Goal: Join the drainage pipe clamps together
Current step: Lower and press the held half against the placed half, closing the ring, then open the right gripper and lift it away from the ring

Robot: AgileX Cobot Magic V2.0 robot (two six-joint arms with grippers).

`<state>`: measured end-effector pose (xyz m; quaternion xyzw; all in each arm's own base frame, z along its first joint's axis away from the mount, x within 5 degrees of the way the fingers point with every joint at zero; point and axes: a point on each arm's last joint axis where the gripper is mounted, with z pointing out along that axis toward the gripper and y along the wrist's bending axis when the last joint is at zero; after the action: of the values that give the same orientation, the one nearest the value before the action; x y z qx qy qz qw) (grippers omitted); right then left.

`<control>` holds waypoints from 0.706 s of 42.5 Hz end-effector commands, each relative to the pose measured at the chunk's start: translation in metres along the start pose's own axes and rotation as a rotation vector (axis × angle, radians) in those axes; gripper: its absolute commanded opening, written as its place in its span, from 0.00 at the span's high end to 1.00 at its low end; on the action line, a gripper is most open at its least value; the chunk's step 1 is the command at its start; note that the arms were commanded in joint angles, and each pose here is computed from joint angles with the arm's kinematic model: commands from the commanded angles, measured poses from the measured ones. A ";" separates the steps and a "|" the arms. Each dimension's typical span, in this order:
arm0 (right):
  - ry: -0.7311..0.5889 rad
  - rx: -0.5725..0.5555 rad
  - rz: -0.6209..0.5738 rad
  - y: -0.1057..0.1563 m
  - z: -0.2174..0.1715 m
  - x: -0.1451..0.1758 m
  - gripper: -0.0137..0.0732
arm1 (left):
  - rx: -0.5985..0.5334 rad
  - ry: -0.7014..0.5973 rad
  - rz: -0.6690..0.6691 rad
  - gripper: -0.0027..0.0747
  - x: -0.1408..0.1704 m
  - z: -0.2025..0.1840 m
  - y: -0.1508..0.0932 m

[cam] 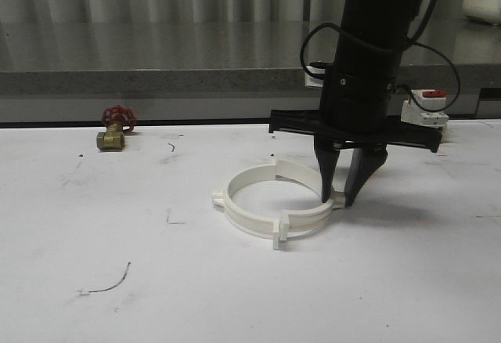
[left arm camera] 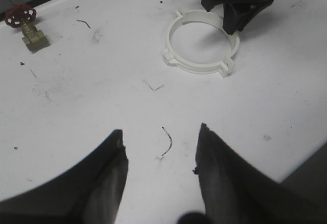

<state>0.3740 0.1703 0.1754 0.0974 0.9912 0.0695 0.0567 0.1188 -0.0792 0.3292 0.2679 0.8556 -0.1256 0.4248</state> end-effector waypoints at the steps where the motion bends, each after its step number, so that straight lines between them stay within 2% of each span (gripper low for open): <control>1: -0.081 -0.062 -0.002 0.006 -0.030 -0.006 0.68 | 0.002 -0.098 -0.011 0.56 -0.013 -0.006 0.000; 6: -0.081 -0.061 -0.003 0.006 -0.030 -0.006 0.64 | 0.002 -0.098 -0.011 0.56 -0.013 -0.006 0.000; 13: -0.084 -0.059 -0.005 0.005 -0.030 -0.006 0.48 | 0.002 -0.098 -0.011 0.56 -0.013 -0.006 0.000; 24: -0.126 -0.070 -0.023 0.005 -0.049 -0.005 0.47 | 0.007 -0.098 -0.007 0.56 -0.013 -0.006 -0.001; 30: -0.191 -0.057 -0.138 -0.001 -0.088 0.002 0.47 | 0.007 -0.098 -0.007 0.56 -0.013 -0.006 -0.001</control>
<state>0.3694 0.1661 0.2046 0.0760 0.9903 0.0730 0.0901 0.1188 -0.0792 0.3292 0.2679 0.8556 -0.1256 0.4248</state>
